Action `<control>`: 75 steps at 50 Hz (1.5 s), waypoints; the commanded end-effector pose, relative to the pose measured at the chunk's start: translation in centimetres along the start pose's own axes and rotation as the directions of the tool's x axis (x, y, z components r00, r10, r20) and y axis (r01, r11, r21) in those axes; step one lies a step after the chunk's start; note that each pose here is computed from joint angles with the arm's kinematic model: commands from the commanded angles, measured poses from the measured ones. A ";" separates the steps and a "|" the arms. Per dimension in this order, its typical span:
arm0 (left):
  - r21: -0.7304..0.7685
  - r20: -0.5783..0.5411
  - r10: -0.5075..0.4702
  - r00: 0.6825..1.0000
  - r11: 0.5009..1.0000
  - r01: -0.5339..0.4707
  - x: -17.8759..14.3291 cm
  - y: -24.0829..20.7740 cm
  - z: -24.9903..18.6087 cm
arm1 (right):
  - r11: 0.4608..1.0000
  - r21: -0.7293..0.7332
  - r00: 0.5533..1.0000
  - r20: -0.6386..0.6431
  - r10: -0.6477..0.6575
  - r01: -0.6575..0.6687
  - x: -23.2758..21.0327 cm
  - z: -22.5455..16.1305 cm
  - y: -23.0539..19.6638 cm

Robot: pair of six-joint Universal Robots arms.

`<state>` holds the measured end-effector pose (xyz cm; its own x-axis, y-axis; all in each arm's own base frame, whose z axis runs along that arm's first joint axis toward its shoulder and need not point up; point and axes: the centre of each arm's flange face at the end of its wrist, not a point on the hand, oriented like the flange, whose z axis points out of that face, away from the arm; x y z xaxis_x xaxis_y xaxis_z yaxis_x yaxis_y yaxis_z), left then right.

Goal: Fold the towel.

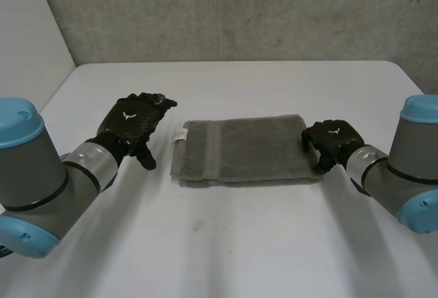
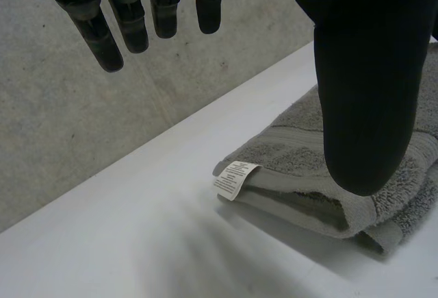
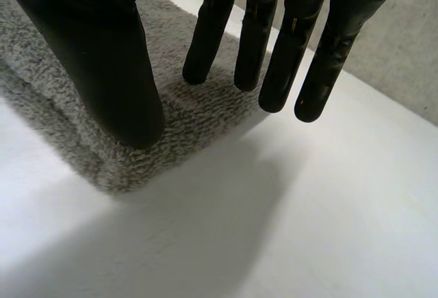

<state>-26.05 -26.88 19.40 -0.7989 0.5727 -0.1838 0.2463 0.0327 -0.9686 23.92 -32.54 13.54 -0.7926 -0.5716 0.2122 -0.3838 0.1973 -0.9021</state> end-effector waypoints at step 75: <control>0.052 0.094 -0.028 0.995 0.998 0.023 -2.5 -2.0 0.2 | 0.911 0.327 0.886 0.301 -0.351 0.250 -18.7 0.2 -10.5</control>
<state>-24.60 -27.98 20.80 -0.8384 0.5158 -0.1763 0.2192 0.0230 -0.9754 43.55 -23.14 16.59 -0.3314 -0.8361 0.4372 -0.4528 -0.2656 -0.8512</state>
